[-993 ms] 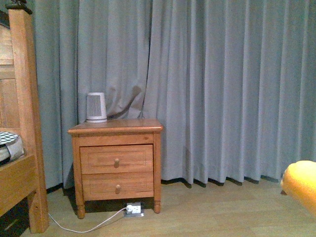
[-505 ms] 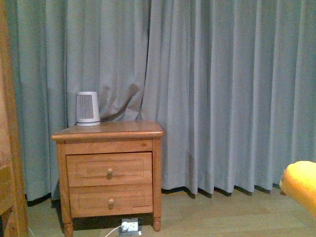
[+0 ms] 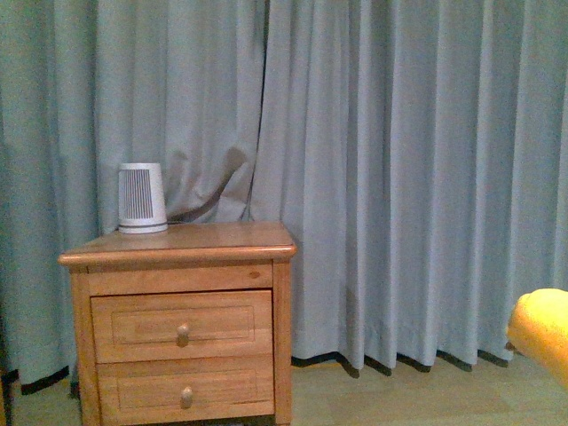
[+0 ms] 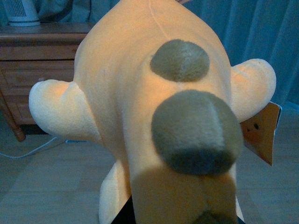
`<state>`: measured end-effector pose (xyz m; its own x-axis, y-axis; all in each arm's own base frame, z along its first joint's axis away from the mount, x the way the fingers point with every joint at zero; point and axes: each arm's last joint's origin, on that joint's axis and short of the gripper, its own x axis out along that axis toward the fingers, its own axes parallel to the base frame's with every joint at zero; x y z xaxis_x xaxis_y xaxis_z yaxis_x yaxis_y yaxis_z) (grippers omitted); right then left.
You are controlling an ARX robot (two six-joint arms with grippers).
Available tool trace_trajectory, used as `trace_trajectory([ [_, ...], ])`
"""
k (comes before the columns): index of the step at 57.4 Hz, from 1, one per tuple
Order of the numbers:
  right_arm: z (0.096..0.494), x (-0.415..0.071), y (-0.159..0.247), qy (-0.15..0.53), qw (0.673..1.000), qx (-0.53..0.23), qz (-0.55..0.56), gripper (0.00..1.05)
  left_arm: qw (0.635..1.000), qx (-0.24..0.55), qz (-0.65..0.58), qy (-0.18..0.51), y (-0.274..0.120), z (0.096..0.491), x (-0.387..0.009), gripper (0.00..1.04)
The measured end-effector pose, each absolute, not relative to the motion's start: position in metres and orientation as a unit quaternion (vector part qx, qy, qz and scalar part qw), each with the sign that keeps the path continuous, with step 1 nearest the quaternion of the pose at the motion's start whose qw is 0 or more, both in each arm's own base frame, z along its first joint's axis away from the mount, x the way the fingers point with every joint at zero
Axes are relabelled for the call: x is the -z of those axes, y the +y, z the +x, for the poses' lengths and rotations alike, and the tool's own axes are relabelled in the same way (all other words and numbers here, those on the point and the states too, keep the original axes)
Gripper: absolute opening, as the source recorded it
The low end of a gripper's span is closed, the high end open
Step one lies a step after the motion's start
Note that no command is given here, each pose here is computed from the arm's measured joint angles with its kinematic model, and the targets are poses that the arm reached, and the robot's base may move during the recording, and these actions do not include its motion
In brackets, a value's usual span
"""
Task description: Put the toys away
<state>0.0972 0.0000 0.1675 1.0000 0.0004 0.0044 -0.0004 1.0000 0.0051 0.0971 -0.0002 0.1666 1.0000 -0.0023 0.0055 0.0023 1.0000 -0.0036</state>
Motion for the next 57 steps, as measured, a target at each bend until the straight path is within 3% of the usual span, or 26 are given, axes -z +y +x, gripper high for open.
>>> trace_trajectory([
  [57, 0.0972, -0.1675, 0.0, -0.002, 1.0, 0.001, 0.003, 0.07, 1.0, 0.001, -0.002, -0.003, -0.0002, 0.0971, -0.1666, 0.98],
])
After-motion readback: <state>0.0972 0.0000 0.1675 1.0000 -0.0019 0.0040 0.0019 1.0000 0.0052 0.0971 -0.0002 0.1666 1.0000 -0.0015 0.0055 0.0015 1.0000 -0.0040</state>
